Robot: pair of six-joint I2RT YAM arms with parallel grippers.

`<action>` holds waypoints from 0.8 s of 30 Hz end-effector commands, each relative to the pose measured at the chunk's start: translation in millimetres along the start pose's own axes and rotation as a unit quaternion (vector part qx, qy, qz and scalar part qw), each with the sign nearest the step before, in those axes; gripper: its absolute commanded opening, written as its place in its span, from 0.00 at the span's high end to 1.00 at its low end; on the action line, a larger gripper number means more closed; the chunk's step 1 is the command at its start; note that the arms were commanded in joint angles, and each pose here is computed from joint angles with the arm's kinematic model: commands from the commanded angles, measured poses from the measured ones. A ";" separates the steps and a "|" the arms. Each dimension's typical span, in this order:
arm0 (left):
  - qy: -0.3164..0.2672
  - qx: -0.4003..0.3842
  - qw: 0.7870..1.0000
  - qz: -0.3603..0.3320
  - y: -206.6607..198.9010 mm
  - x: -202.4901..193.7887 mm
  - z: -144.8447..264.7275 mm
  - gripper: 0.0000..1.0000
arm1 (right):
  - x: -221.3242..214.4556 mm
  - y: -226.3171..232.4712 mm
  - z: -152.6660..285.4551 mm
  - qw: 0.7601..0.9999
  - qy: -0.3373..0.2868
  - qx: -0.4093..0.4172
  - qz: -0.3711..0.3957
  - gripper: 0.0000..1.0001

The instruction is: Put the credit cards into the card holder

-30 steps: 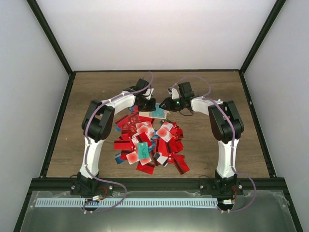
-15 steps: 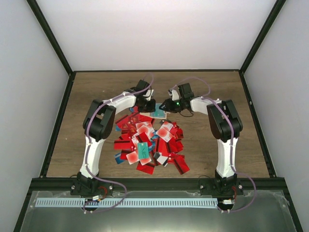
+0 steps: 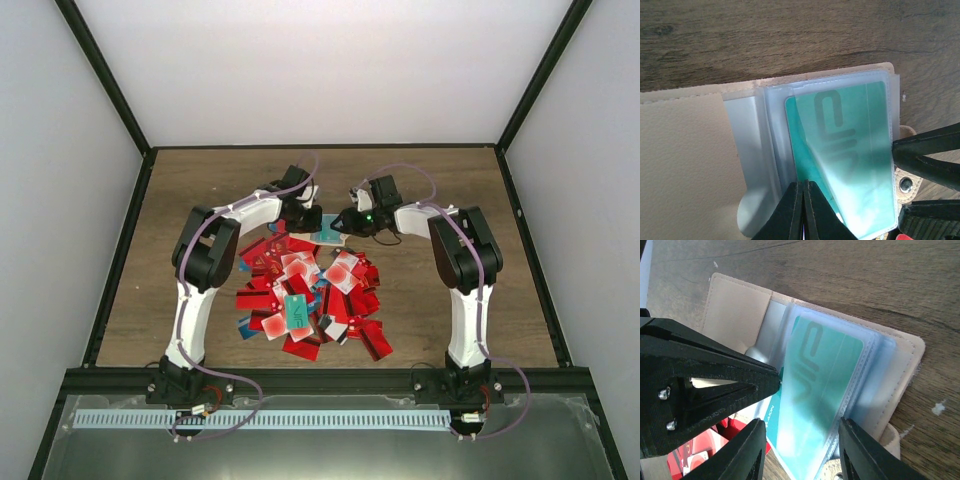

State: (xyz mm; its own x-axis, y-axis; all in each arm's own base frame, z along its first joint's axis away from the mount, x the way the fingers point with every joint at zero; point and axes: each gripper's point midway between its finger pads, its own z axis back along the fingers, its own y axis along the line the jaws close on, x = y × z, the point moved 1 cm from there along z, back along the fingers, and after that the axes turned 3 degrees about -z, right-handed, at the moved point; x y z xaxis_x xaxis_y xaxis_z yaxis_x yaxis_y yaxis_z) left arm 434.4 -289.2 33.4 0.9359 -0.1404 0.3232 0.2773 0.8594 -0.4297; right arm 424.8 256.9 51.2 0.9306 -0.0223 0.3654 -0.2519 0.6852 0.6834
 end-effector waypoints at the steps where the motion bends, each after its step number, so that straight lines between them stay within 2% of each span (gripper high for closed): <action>1: 0.021 0.018 1.000 0.000 11.1 -12.2 -14.5 0.96 | 3.3 4.2 4.4 1.000 -0.008 0.006 0.000 0.58; 15: 0.020 0.008 1.000 0.001 7.4 -11.8 -13.4 0.96 | 7.7 31.9 6.8 0.997 -0.007 0.081 0.013 0.57; 24: 0.004 -0.028 1.000 0.005 -7.5 -2.1 -4.4 0.96 | 5.2 43.8 3.5 0.994 0.003 0.111 0.018 0.57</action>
State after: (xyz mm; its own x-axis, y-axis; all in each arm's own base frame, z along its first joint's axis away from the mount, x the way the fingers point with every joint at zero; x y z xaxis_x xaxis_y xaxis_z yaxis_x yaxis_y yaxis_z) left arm 435.5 -290.1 34.7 0.9365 -0.1342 0.3241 0.2753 0.8537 -0.4420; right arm 422.9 271.9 72.0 0.9267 -0.0211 0.3752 -0.2989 0.5638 0.7699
